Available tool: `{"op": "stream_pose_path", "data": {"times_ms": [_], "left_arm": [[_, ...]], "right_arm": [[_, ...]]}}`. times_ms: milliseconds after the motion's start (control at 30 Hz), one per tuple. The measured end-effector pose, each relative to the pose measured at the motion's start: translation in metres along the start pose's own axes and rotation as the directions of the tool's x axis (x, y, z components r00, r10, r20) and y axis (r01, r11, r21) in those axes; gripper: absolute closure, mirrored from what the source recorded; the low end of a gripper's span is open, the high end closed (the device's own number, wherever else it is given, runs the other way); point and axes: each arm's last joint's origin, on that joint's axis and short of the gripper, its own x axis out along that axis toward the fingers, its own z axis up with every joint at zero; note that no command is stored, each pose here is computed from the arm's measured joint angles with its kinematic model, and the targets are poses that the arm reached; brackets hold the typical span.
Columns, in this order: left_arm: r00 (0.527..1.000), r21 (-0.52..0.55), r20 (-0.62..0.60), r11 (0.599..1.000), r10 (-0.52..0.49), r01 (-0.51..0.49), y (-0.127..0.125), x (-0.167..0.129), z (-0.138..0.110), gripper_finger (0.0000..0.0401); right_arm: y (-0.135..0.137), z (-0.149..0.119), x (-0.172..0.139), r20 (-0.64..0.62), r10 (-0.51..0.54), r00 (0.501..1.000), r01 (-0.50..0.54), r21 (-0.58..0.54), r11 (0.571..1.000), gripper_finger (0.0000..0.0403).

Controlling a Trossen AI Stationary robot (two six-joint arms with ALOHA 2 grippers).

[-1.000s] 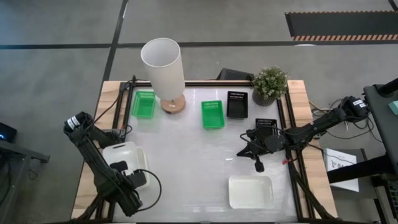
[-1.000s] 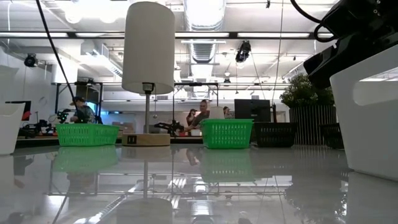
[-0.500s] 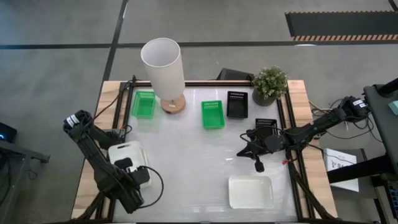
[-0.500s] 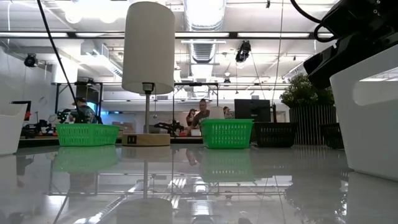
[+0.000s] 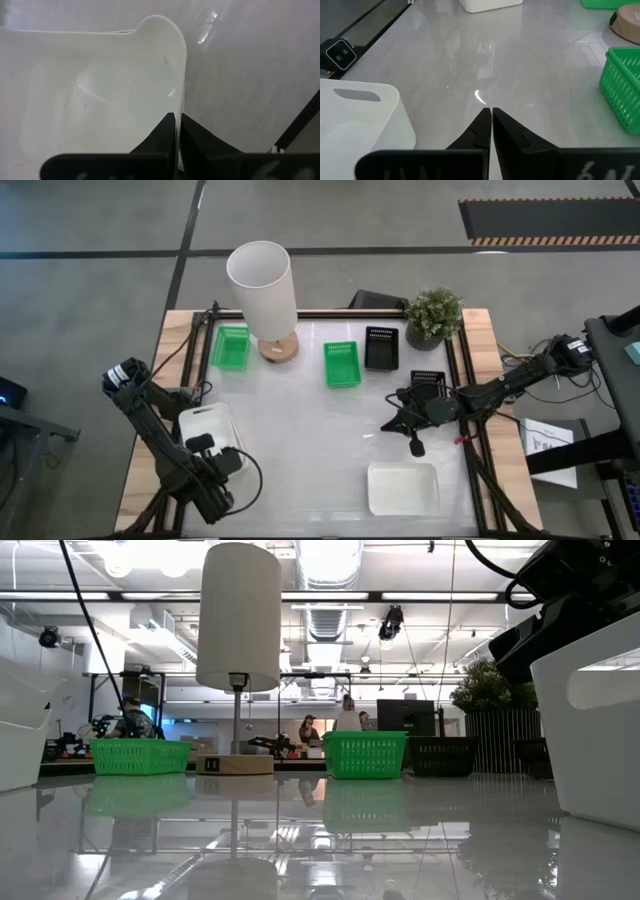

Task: Stack baskets by color
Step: Stack the center white bin on top of the other white bin

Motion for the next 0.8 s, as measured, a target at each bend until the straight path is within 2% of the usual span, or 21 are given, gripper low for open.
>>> {"op": "stream_pose_path", "data": {"times_ms": [233, 467, 567, 800], "left_arm": [[0.994, -0.005, 0.112, 1.0, -0.01, 0.011, -0.0026, 0.001, 0.0034, 0.0401], [0.993, -0.036, 0.105, 0.998, -0.048, 0.052, -0.0056, 0.0018, 0.0039, 0.0396], [0.99, -0.051, 0.106, 0.994, -0.091, 0.096, -0.009, -0.0003, 0.0046, 0.0371], [0.993, -0.061, 0.063, 0.993, -0.097, 0.101, -0.0081, -0.0013, 0.0031, 0.0291]], "right_arm": [[0.0, 0.0, 0.0, 0.0, 0.0, 1.0, 0.0, 0.001, 1.0, 0.0394], [0.0, 0.0, 0.0, 0.0, 0.001, 1.0, -0.001, 0.0, 1.0, 0.0394], [0.0001, 0.0, 0.0, 0.0, 0.001, 1.0, -0.001, 0.0, 1.0, 0.0394], [0.0, 0.0, 0.0, 0.0, 0.0, 1.0, 0.0, 0.0, 1.0, 0.0394]]}}
